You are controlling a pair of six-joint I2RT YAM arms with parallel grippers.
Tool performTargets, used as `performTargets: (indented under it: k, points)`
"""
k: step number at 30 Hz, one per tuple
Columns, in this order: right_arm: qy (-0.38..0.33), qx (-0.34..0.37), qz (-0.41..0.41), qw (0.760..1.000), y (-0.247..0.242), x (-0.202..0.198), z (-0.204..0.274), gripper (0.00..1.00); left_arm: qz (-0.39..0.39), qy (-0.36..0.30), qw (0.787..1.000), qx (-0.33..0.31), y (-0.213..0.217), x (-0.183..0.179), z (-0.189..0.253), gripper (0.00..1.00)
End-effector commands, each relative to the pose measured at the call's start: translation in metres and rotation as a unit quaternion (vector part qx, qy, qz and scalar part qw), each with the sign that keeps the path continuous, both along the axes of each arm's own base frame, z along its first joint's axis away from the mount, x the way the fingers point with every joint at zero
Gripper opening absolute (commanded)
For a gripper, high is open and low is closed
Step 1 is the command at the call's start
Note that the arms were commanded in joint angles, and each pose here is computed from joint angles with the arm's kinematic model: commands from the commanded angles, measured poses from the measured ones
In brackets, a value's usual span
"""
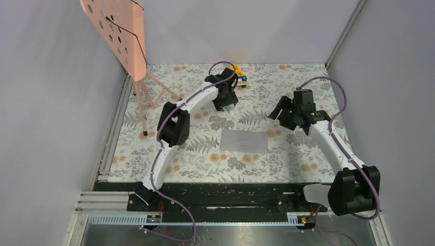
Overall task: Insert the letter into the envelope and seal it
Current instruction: Pick up the solid glue from the center of the board.
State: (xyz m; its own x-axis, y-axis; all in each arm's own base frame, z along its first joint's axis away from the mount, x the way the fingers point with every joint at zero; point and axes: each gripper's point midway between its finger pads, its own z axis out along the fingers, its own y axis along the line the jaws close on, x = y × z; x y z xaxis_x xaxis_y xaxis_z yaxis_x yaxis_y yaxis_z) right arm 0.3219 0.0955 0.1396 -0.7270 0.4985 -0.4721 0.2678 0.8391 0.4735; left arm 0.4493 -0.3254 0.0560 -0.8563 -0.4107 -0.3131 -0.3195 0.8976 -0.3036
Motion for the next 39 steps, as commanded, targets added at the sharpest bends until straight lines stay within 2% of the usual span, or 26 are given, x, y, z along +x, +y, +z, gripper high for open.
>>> performTargets:
  k: [1, 4, 7, 9, 11, 12, 16, 21, 23, 25, 27, 28, 31, 33, 35, 36, 39]
  points:
    - [-0.007, -0.008, 0.004, 1.000, -0.005, -0.011, 0.004, 0.70, 0.028, -0.021, 0.998, 0.049, 0.008, 0.012, -0.011, 0.59]
    - [-0.006, -0.006, 0.006, 1.000, -0.004, -0.015, 0.003, 0.70, 0.023, -0.013, 0.998, 0.061, 0.005, 0.011, -0.024, 0.56]
    - [-0.009, -0.006, 0.006, 1.000, -0.004, -0.017, 0.004, 0.70, 0.017, -0.002, 0.997, 0.069, 0.005, 0.007, -0.036, 0.46]
    - [-0.011, -0.004, 0.007, 1.000, -0.004, -0.018, 0.005, 0.70, 0.014, 0.008, 0.997, 0.069, 0.006, 0.003, -0.043, 0.32]
    - [-0.014, -0.003, 0.006, 1.000, -0.004, -0.019, 0.007, 0.70, 0.006, 0.015, 0.997, 0.069, 0.006, -0.002, -0.044, 0.08]
    - [-0.016, -0.002, 0.006, 1.000, -0.004, -0.019, 0.008, 0.70, -0.004, 0.016, 0.998, 0.064, 0.004, -0.004, -0.042, 0.00]
    - [-0.026, 0.001, 0.005, 1.000, -0.004, -0.021, 0.020, 0.70, -0.095, -0.005, 0.995, 0.006, -0.014, -0.015, -0.013, 0.00]
    - [-0.042, -0.009, 0.012, 0.999, -0.007, -0.023, 0.031, 0.72, -0.249, -0.073, 0.964, -0.055, -0.021, -0.049, 0.058, 0.00]
    - [-0.034, -0.007, 0.018, 0.999, -0.005, -0.025, 0.027, 0.72, -0.296, -0.097, 0.946, -0.094, -0.023, -0.069, 0.085, 0.00]
    - [-0.029, 0.010, 0.031, 0.999, 0.002, -0.028, 0.023, 0.72, -0.342, -0.120, 0.917, -0.166, -0.032, -0.094, 0.118, 0.00]
    - [-0.040, 0.048, 0.051, 0.997, 0.016, -0.031, 0.029, 0.72, -0.379, -0.136, 0.881, -0.248, -0.042, -0.120, 0.146, 0.00]
    - [-0.052, 0.069, 0.063, 0.994, 0.024, -0.032, 0.035, 0.71, -0.397, -0.142, 0.856, -0.298, -0.047, -0.135, 0.164, 0.00]
    - [-0.106, 0.137, 0.107, 0.979, 0.047, -0.037, 0.067, 0.71, -0.406, -0.188, 0.805, -0.388, -0.049, -0.160, 0.207, 0.00]
    - [-0.154, 0.186, 0.152, 0.958, 0.064, -0.045, 0.097, 0.71, -0.410, -0.234, 0.773, -0.424, -0.047, -0.170, 0.242, 0.00]
    - [-0.204, 0.235, 0.201, 0.929, 0.080, -0.055, 0.130, 0.71, -0.408, -0.272, 0.745, -0.453, -0.043, -0.180, 0.272, 0.00]
    - [-0.233, 0.258, 0.225, 0.910, 0.086, -0.061, 0.149, 0.71, -0.411, -0.302, 0.722, -0.469, -0.042, -0.185, 0.290, 0.00]
    - [-0.294, 0.312, 0.264, 0.864, 0.096, -0.076, 0.190, 0.74, -0.395, -0.346, 0.686, -0.504, -0.031, -0.198, 0.323, 0.00]
